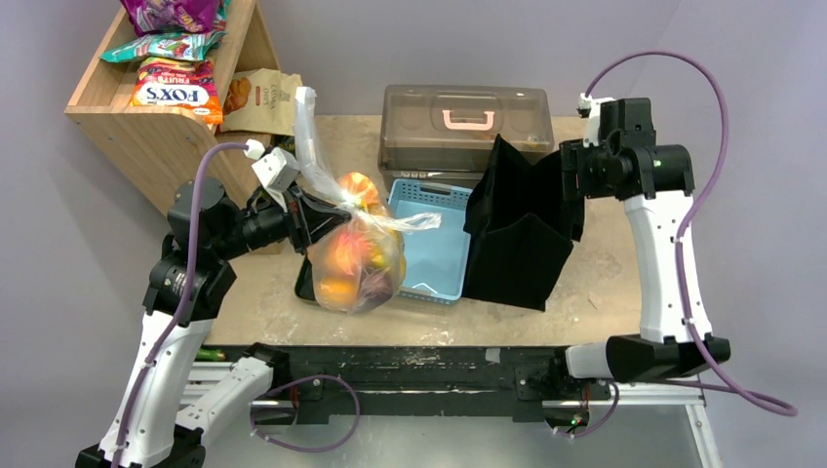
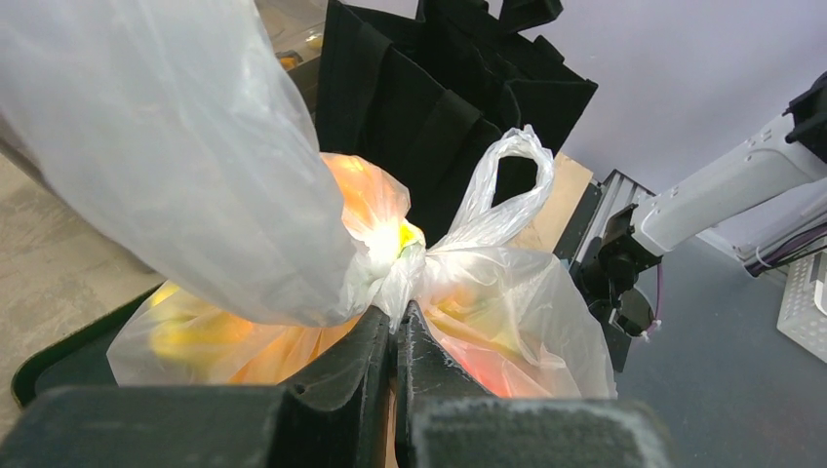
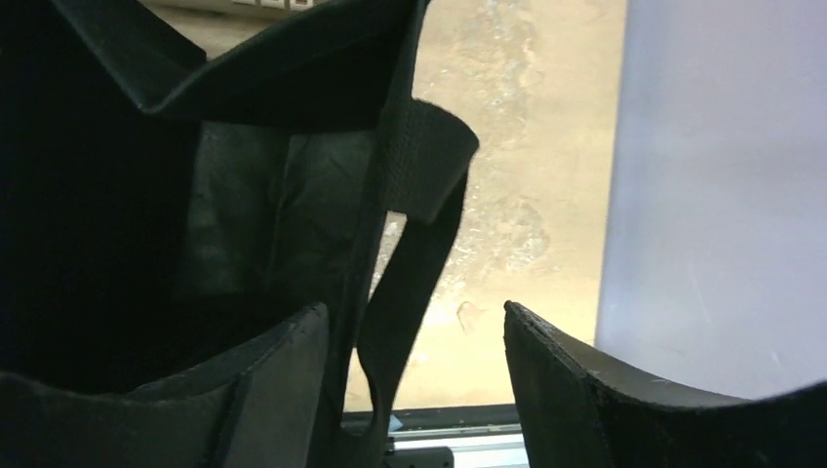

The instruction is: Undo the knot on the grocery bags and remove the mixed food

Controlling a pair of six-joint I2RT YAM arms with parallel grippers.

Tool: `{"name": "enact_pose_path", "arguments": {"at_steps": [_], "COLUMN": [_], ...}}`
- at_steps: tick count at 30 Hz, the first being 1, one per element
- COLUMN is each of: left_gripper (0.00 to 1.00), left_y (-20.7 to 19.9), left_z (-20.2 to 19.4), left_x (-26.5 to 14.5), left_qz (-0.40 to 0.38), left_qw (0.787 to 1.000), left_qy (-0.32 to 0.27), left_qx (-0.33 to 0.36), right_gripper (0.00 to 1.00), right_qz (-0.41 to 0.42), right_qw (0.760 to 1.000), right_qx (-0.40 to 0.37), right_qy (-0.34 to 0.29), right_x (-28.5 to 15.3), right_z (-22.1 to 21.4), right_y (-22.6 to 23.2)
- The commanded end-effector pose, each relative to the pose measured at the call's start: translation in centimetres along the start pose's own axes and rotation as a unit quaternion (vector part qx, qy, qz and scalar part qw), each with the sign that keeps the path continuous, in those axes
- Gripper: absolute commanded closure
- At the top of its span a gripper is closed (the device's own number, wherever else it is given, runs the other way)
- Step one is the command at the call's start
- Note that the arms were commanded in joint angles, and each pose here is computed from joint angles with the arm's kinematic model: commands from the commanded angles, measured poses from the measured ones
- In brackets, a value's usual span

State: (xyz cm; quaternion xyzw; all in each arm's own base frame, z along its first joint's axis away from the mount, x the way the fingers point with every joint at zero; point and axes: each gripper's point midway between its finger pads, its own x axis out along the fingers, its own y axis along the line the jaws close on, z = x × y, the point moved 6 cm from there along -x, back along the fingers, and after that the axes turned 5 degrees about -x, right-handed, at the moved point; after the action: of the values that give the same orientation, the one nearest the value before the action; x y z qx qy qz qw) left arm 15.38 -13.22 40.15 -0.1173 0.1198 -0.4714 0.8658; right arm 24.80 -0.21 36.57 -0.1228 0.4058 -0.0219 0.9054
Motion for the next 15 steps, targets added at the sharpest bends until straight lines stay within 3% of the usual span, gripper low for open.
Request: {"name": "enact_pose_path", "arguments": {"at_steps": [1,3,6,7,11,15], "left_gripper": [1.0,1.0,1.0,1.0,1.0,1.0], "left_y": [-1.2,-1.2,-1.1,-1.1,-0.9,-0.9], "left_z": [3.0,3.0,2.9,2.8,2.7,2.4], "left_x": [-0.4,-0.4,-0.3,-0.3,-0.2,-0.3], "left_qz": [-0.022,-0.022,-0.021,-0.022,-0.021,-0.019], "left_qw": [0.997,0.997,0.997,0.997,0.997,0.997], "left_qy": [-0.06,-0.059,-0.058,-0.057,-0.055,-0.055], "left_qx": [0.043,0.043,0.043,0.042,0.043,0.047], "right_gripper": [0.39,0.47,0.89,0.97,1.0,1.0], "right_qz": [0.051,0.048,0.043,0.043,0.031,-0.064], "right_qw": [0.998,0.998,0.996,0.996,0.996,0.992], "right_qx": [0.026,0.047,0.07,0.075,0.089,0.105], "right_qy": [0.001,0.011,0.017,0.02,0.005,-0.022], "right_x": [0.4,1.1,1.8,2.0,1.7,0.3], "right_z": [0.3,0.0,-0.2,-0.2,0.3,1.2], "right_y": [0.1,-1.1,-3.2,-3.7,-5.9,-10.9]}}
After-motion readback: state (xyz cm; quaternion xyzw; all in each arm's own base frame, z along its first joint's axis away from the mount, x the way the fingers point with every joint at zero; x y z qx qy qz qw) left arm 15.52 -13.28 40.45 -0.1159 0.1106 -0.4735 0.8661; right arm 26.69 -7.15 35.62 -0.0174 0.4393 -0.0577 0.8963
